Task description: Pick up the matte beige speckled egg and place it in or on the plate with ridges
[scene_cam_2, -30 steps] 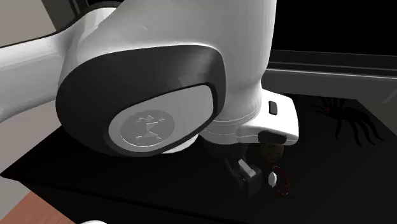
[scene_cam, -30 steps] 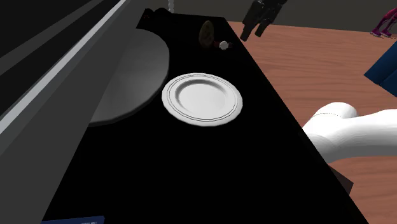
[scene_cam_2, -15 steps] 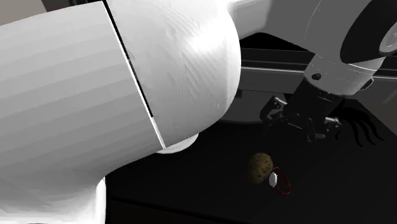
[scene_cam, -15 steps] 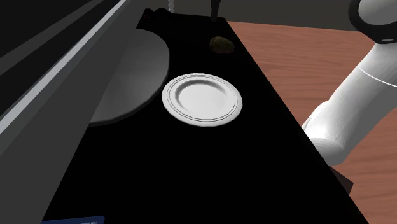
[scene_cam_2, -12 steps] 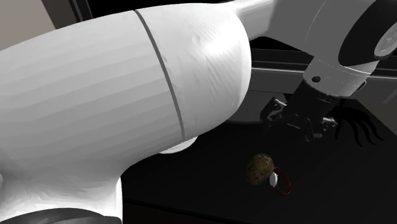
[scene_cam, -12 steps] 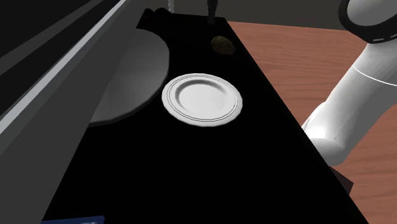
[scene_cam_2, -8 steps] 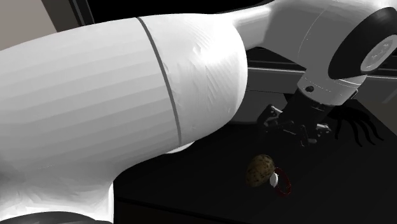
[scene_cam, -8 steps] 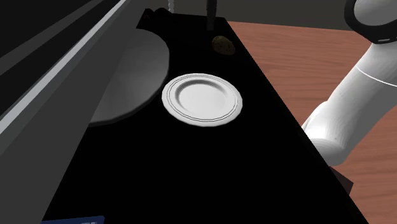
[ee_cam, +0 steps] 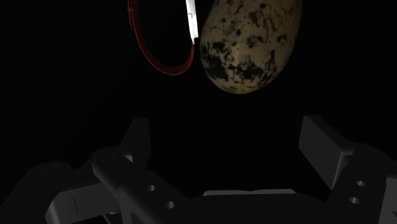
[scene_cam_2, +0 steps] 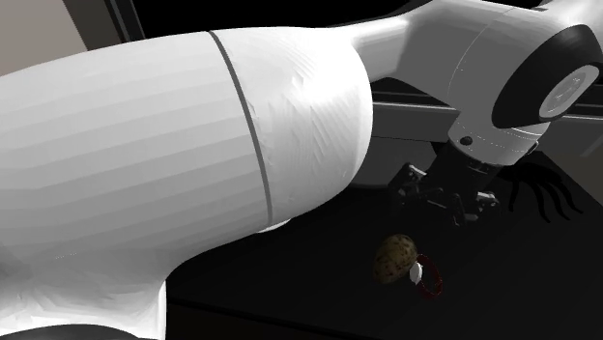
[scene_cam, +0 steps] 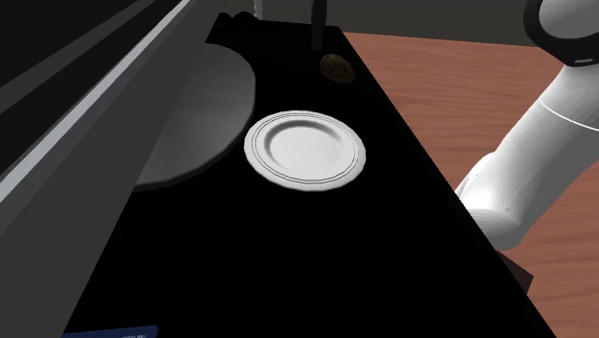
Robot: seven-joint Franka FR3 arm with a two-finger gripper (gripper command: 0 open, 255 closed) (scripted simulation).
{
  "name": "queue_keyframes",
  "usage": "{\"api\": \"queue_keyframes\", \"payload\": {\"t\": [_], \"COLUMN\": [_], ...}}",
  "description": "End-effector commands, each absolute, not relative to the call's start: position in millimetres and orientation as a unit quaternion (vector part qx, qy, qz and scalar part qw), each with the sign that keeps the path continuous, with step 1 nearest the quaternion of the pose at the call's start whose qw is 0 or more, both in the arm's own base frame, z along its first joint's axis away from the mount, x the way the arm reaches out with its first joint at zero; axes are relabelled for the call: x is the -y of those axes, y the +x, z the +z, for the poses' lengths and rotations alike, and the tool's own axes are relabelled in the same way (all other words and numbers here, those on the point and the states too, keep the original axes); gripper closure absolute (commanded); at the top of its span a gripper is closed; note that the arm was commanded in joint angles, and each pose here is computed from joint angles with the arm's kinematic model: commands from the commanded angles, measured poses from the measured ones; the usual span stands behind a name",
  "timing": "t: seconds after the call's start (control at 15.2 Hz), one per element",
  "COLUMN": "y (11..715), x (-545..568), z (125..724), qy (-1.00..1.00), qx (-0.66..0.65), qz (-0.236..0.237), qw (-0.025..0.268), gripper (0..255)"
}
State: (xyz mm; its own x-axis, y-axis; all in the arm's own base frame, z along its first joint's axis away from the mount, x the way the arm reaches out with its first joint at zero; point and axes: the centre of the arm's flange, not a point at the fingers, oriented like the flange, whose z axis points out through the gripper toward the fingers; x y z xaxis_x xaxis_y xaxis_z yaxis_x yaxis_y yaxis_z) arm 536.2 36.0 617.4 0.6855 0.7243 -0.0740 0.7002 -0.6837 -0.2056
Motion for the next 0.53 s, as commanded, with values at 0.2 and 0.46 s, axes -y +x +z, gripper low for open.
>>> {"api": "queue_keyframes", "payload": {"t": [0.2, 0.46], "y": [536.2, 536.2], "x": [-36.0, -36.0], "z": [617.4, 617.4], "qy": [-0.914, -0.914], "qx": [0.389, 0.389], "qz": [0.075, 0.075], "qw": [0.081, 0.081], "gripper": [255, 255]}}
